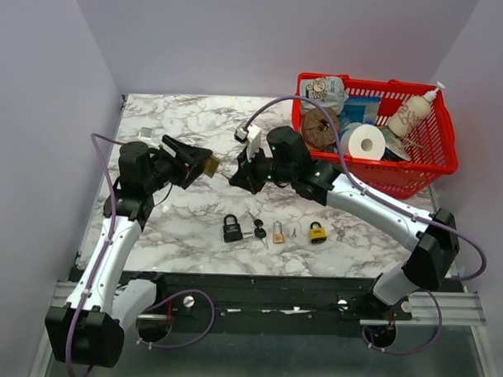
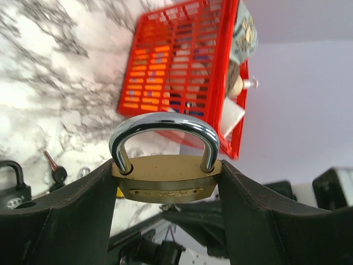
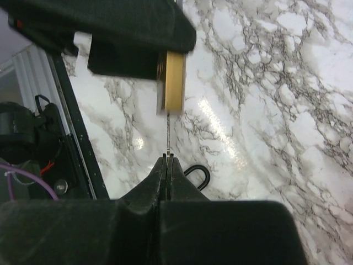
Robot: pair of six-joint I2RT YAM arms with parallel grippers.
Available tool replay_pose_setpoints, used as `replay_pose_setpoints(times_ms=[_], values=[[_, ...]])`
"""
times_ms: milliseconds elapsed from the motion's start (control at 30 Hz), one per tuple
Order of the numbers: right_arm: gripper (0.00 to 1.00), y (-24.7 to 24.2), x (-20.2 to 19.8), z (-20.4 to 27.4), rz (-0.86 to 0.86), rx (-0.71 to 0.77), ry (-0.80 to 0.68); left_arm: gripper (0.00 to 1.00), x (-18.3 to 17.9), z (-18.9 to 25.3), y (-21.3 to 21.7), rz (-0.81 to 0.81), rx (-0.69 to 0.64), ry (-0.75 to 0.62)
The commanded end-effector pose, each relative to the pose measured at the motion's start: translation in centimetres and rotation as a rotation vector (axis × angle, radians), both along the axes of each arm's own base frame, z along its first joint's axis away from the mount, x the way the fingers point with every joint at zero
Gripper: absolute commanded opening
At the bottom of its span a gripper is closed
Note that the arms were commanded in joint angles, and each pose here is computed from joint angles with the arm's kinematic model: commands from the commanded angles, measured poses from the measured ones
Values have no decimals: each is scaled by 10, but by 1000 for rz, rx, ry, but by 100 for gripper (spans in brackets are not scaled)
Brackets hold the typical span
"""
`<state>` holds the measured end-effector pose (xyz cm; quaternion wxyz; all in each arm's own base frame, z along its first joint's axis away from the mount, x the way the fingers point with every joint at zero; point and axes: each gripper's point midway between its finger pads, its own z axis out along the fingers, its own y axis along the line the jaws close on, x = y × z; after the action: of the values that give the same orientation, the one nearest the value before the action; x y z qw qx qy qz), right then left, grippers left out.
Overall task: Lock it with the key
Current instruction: Place the key at the center of the board.
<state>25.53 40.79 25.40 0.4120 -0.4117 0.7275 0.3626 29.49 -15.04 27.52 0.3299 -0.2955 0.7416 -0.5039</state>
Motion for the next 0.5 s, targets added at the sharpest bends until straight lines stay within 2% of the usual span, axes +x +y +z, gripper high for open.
replay_pose_setpoints(times_ms=[0,200,467], values=[[1,-12,-17,3,12,13,30,0,24,26,30,111,-9,-92],[1,-15,-27,-13,-7,15,114,0,47,38,76,224,32,-121],[1,17,-23,-74,-144,-94,296,0,38,11,151,405,141,-34]])
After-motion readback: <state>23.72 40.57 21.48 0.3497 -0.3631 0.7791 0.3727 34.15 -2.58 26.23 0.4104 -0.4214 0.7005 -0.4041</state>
